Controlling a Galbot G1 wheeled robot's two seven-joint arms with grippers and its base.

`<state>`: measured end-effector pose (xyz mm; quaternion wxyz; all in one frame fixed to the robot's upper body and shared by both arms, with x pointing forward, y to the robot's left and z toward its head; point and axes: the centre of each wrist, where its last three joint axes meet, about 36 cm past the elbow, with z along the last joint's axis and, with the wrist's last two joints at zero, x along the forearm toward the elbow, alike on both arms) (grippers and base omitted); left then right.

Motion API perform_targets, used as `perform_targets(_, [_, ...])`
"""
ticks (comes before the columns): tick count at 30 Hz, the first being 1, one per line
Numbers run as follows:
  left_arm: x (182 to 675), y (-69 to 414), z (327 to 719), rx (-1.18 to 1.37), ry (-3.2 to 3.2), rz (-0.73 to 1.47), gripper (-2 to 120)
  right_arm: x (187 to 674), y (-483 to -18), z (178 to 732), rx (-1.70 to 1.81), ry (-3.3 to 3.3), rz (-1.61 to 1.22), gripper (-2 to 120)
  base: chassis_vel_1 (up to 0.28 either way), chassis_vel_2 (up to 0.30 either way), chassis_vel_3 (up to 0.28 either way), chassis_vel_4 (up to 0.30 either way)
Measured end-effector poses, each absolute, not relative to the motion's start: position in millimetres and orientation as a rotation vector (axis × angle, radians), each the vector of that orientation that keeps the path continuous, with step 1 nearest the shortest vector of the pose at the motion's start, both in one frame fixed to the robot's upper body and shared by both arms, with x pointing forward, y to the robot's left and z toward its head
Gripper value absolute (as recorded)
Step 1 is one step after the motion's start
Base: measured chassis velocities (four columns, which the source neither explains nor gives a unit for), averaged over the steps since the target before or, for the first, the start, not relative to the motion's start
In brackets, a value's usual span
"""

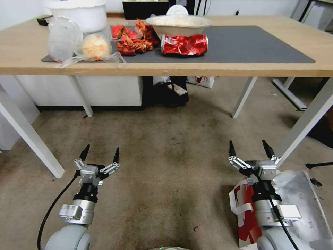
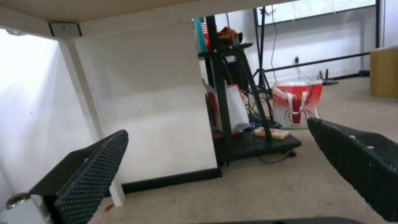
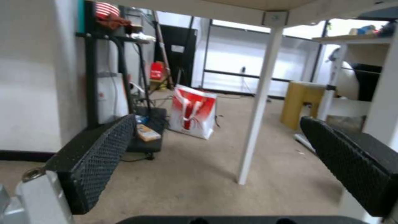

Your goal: Pick up the food delivery bag from the floor and place it on the table.

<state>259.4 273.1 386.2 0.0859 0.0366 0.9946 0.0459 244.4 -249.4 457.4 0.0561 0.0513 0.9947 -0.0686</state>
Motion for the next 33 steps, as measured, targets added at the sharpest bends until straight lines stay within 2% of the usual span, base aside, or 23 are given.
perform_targets(7, [256, 272, 389, 0.123, 2.972, 0.142, 101, 241, -264, 461, 0.18, 3.033, -0.263, 100, 0.0, 0.0, 0.0, 0.0])
perform_targets(17, [255, 272, 395, 0.129, 2.987, 0.154, 100, 238, -324, 462, 0.288, 3.06, -0.414, 100, 0.0, 0.0, 0.0, 0.0])
perform_targets(24, [257, 269, 381, 0.138, 3.018, 0.149, 100, 243, -364, 451, 0.337, 3.088, -0.477, 100, 0.0, 0.0, 0.0, 0.0])
perform_targets(33, [263, 268, 364, 0.145, 3.049, 0.147, 100, 244, -414, 420, 0.359, 3.096, -0.709, 100, 0.0, 0.0, 0.0, 0.0])
